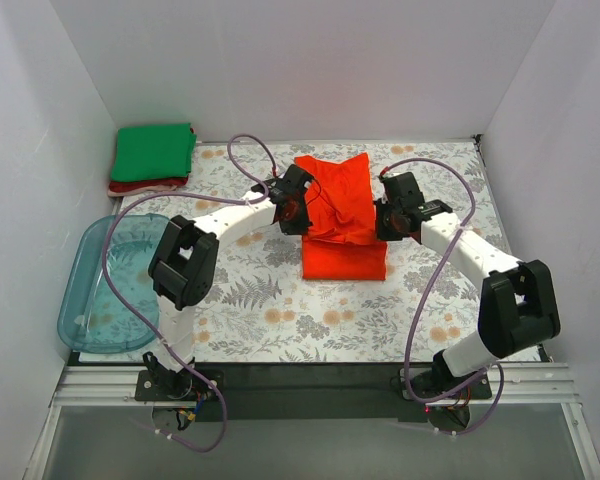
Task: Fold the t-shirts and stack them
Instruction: Fold the tshirt
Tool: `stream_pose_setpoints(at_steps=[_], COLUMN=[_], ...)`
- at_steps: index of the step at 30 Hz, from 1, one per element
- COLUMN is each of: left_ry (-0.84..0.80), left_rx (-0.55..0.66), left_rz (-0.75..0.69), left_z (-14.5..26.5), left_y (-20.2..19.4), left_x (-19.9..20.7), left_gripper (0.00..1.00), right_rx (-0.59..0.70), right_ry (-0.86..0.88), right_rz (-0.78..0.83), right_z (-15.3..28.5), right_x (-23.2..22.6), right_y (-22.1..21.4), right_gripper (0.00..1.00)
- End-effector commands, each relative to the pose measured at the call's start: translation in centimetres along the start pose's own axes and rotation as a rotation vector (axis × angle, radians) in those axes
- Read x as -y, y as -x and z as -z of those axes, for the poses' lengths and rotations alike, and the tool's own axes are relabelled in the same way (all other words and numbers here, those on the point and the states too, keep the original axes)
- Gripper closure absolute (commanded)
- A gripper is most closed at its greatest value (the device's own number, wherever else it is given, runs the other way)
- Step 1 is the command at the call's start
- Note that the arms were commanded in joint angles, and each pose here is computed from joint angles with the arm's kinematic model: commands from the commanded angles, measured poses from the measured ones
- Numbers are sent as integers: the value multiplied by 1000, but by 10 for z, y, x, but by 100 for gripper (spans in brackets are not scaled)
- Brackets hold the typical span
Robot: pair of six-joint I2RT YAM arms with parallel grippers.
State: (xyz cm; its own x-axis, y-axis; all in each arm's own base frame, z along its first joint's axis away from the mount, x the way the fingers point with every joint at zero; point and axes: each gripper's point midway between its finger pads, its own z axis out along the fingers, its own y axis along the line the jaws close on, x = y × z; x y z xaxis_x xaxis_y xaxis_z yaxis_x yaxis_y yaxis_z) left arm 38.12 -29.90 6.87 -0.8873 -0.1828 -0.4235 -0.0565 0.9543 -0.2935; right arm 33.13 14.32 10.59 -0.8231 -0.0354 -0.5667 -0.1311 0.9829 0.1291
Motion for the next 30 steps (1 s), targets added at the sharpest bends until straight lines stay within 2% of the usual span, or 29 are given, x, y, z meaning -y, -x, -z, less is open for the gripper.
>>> stream_pose_setpoints(at_steps=[1, 9, 30], left_ry=[-2, 4, 22], left_rx=[120, 176, 205], left_rz=[19, 34, 34], left_z=[5, -11, -45], left_y=[28, 36, 41], left_x=[-3, -9, -11], left_gripper=[100, 100, 100], right_rx=[141, 142, 108], right_ry=[45, 45, 3], right_rz=[27, 22, -23], right_z=[-6, -31, -76], right_x=[-10, -7, 18], right_y=[47, 53, 38], right_gripper=[99, 99, 99])
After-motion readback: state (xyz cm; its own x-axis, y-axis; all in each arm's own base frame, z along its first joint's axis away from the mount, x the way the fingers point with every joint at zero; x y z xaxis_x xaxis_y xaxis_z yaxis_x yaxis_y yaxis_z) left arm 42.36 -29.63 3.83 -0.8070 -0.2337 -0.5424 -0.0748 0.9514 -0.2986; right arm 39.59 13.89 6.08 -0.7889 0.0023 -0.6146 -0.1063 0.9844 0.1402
